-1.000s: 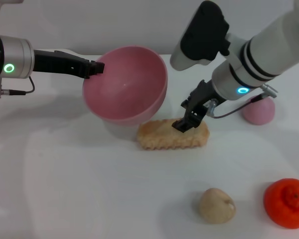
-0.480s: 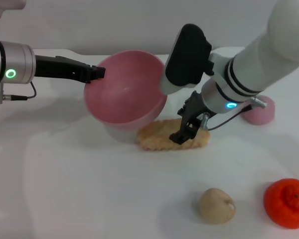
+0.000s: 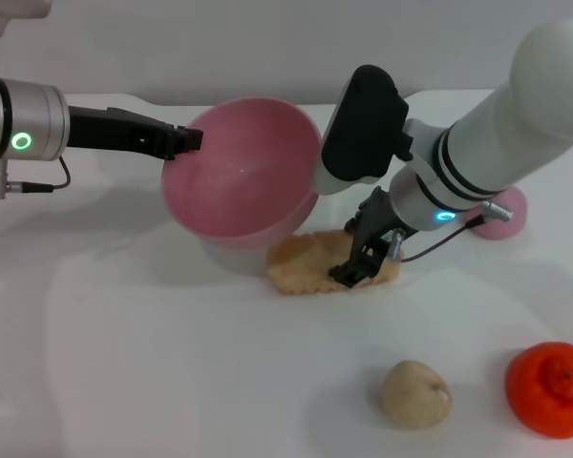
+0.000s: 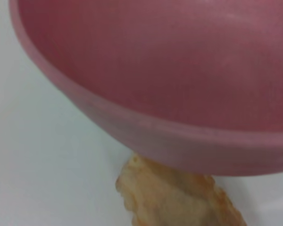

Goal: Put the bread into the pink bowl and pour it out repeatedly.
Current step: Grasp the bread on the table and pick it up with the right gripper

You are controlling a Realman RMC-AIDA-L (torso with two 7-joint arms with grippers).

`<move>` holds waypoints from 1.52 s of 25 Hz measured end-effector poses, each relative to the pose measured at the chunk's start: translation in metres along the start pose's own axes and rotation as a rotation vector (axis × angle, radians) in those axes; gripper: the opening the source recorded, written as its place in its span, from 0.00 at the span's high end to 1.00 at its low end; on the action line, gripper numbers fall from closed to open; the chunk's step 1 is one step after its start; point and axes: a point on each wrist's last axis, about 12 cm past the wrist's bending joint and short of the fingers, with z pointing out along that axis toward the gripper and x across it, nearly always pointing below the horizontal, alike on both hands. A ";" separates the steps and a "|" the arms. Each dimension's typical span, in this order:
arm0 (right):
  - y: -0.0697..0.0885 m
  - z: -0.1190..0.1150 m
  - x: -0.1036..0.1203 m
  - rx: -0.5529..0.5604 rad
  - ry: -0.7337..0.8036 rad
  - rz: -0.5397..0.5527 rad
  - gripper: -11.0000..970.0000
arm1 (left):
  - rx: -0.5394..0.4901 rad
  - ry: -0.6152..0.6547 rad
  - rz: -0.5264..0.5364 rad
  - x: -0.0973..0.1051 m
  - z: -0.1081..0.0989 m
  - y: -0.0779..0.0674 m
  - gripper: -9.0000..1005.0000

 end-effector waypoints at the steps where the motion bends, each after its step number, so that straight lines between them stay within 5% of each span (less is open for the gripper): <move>1: 0.000 0.000 0.001 -0.001 0.001 0.002 0.27 | 0.000 0.001 0.000 0.000 0.000 0.000 0.84; 10: 0.003 0.004 0.006 -0.001 -0.033 0.042 0.28 | -0.002 0.000 0.004 0.001 -0.001 0.001 0.84; 15: 0.006 0.004 0.008 0.015 -0.064 0.040 0.43 | -0.005 -0.001 0.004 0.002 -0.001 0.001 0.84; 38: 0.005 0.002 0.007 0.014 -0.063 0.047 0.59 | -0.009 -0.004 0.011 0.000 -0.002 0.002 0.83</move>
